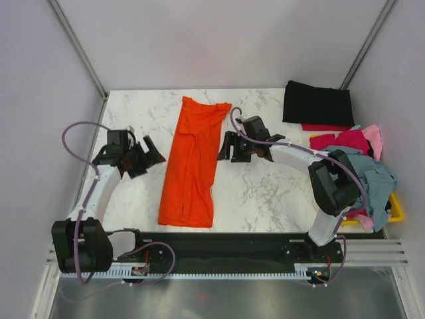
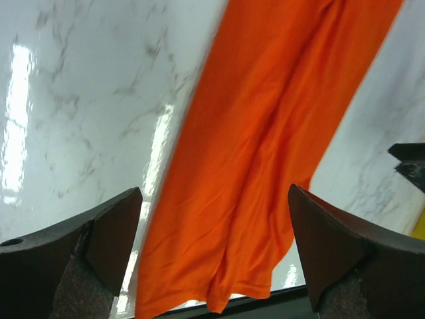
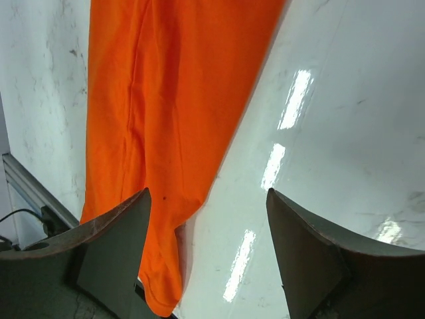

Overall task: Fold and stack the t-shirts
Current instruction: Fold the tshirt

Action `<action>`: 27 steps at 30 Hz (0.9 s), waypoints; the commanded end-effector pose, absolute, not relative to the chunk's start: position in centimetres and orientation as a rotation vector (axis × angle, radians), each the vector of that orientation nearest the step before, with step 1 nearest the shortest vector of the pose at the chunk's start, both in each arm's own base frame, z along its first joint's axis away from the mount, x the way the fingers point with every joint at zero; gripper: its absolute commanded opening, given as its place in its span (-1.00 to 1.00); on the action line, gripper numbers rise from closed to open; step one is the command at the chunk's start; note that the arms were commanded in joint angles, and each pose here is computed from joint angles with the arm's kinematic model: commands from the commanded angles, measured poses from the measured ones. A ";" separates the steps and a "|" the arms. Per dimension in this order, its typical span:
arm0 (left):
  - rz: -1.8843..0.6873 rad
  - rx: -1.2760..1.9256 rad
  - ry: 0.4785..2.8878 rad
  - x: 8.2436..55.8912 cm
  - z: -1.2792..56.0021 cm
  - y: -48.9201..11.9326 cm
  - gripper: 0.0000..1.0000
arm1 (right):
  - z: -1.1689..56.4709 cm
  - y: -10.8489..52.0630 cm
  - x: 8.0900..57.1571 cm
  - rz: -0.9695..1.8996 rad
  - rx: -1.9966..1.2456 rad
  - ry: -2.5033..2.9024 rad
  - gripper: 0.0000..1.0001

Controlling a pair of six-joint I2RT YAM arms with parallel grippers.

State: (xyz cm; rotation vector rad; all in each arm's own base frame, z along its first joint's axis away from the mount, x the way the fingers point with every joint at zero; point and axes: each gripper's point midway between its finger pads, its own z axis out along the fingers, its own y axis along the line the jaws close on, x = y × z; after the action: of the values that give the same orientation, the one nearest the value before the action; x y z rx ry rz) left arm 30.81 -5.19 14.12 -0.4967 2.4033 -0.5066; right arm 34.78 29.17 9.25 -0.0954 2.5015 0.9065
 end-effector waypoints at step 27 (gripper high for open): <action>-0.748 -0.240 2.367 23.8 13.6 -12.6 0.93 | 0.0 35.6 60.6 1.231 0.240 2.273 0.50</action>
State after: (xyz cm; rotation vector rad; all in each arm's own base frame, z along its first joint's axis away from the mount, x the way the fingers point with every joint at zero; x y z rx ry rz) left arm 23.55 -12.12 13.13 -0.2419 2.3955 -0.7148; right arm 58.15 39.13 4.99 0.0694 2.2130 1.3247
